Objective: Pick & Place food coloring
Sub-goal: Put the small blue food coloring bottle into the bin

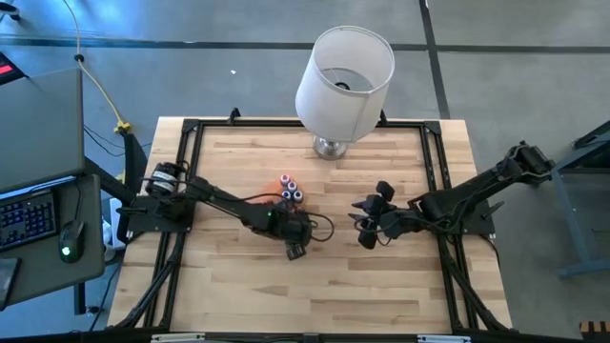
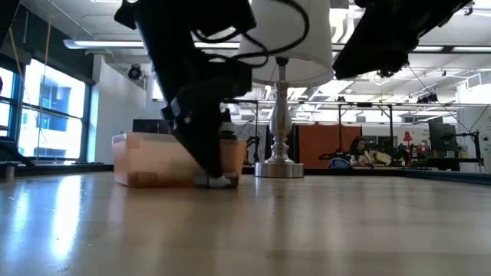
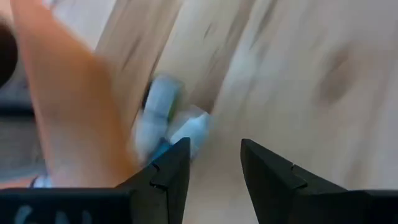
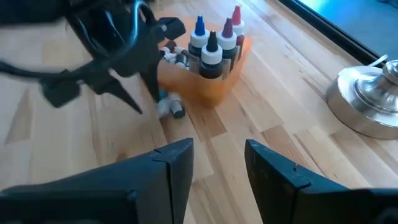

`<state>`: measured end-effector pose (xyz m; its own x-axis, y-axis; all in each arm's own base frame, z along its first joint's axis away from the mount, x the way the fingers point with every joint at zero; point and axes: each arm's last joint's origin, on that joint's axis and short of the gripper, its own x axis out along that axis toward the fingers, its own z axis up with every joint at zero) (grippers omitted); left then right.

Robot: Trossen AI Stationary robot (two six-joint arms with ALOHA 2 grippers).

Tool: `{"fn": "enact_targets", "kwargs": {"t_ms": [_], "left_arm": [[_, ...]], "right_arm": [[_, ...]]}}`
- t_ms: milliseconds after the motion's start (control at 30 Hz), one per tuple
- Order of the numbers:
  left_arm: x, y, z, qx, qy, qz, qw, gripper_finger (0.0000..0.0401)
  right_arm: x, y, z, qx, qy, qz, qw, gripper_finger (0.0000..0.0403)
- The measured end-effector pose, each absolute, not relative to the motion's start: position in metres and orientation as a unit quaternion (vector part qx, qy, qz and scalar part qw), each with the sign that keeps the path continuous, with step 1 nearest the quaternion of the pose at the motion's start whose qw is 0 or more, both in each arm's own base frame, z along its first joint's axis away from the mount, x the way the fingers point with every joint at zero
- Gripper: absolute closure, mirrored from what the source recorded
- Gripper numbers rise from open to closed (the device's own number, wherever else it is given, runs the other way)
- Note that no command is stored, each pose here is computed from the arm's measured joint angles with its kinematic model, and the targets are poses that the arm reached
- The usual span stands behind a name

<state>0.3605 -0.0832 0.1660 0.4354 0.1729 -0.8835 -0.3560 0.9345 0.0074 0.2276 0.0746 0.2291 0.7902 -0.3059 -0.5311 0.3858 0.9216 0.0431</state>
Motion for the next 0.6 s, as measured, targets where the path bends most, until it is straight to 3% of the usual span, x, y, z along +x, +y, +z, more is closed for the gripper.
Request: {"fn": "enact_targets", "kwargs": {"t_ms": [300, 467, 600], "left_arm": [[0.358, -0.079, 0.169, -0.024, 0.510, 0.198, 0.837, 0.0262], [0.359, -0.086, 0.199, 0.018, 0.530, 0.219, 0.819, 0.0262], [0.364, -0.098, 0.219, 0.026, 0.510, 0.216, 0.832, 0.0262]], "right_arm": [[0.228, 0.075, 0.229, 0.076, 0.265, -0.181, 0.944, 0.0265], [0.228, 0.075, 0.229, 0.076, 0.265, -0.181, 0.944, 0.0265], [0.228, 0.075, 0.229, 0.076, 0.265, -0.181, 0.944, 0.0265]]}}
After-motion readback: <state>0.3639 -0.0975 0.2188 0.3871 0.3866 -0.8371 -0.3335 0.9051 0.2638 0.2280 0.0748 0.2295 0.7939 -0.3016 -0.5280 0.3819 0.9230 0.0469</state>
